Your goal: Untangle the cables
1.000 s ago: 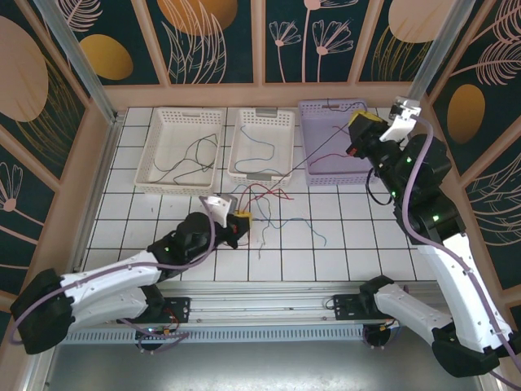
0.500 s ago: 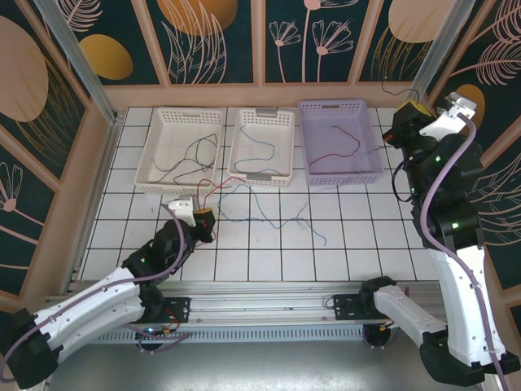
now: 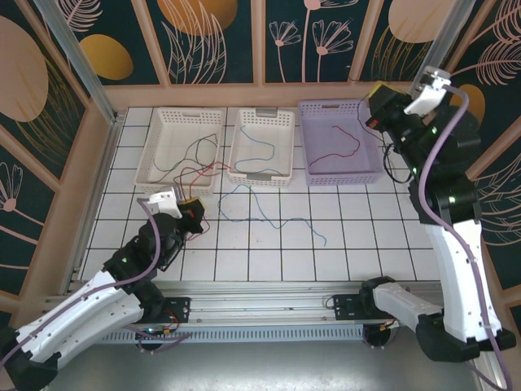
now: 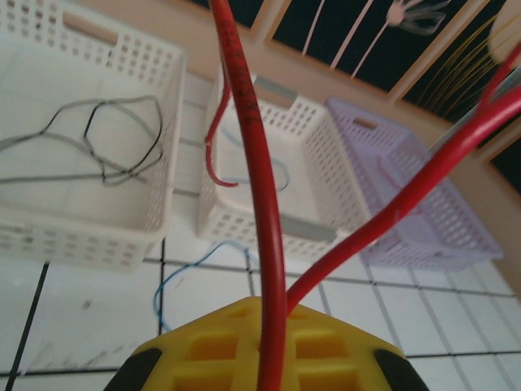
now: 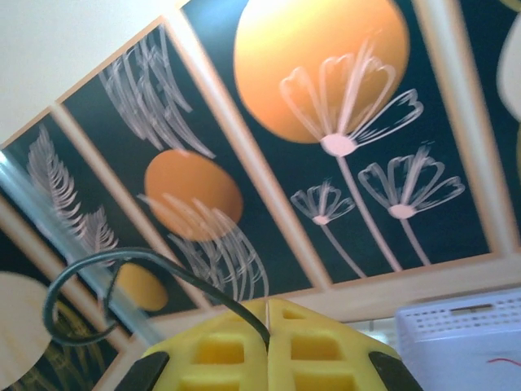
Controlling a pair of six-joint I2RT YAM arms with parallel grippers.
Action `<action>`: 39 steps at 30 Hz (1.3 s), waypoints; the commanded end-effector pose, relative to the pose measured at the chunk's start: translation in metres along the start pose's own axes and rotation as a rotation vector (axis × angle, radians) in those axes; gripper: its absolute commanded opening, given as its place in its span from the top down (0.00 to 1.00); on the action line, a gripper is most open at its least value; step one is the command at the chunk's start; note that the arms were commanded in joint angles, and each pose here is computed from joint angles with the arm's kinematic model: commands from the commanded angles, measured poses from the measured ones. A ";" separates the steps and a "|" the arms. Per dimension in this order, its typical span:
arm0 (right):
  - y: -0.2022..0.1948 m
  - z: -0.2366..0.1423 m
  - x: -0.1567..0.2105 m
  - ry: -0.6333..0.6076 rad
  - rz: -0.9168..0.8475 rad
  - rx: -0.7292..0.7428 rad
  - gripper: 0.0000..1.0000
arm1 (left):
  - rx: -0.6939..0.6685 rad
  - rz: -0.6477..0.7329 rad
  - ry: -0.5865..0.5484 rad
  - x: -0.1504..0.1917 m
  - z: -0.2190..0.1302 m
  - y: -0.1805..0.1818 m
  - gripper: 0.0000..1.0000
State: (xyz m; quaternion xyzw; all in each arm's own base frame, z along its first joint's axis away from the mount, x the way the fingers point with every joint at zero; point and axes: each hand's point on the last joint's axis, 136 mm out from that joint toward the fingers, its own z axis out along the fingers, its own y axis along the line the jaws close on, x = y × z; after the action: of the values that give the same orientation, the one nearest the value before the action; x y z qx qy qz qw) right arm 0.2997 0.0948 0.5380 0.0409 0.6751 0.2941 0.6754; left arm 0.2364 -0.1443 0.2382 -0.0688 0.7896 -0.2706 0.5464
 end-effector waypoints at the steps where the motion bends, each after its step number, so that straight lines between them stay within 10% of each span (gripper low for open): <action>1: 0.040 0.008 -0.011 0.036 0.022 -0.188 1.00 | 0.008 0.013 -0.059 -0.035 -0.018 -0.011 1.00; 23: 0.182 0.138 0.017 0.238 0.085 -0.697 1.00 | -0.012 0.040 -0.192 -0.079 -0.087 0.012 1.00; 39: 0.222 0.144 0.028 0.232 0.139 -0.888 1.00 | -0.004 0.068 -0.164 -0.072 -0.081 0.009 1.00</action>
State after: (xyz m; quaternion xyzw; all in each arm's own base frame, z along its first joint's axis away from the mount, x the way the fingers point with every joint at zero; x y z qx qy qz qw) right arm 0.3825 0.3350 0.5963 -0.2081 0.6021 0.5741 0.5144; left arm 0.1934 -0.0791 0.3144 -0.0734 0.7430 -0.2513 0.6160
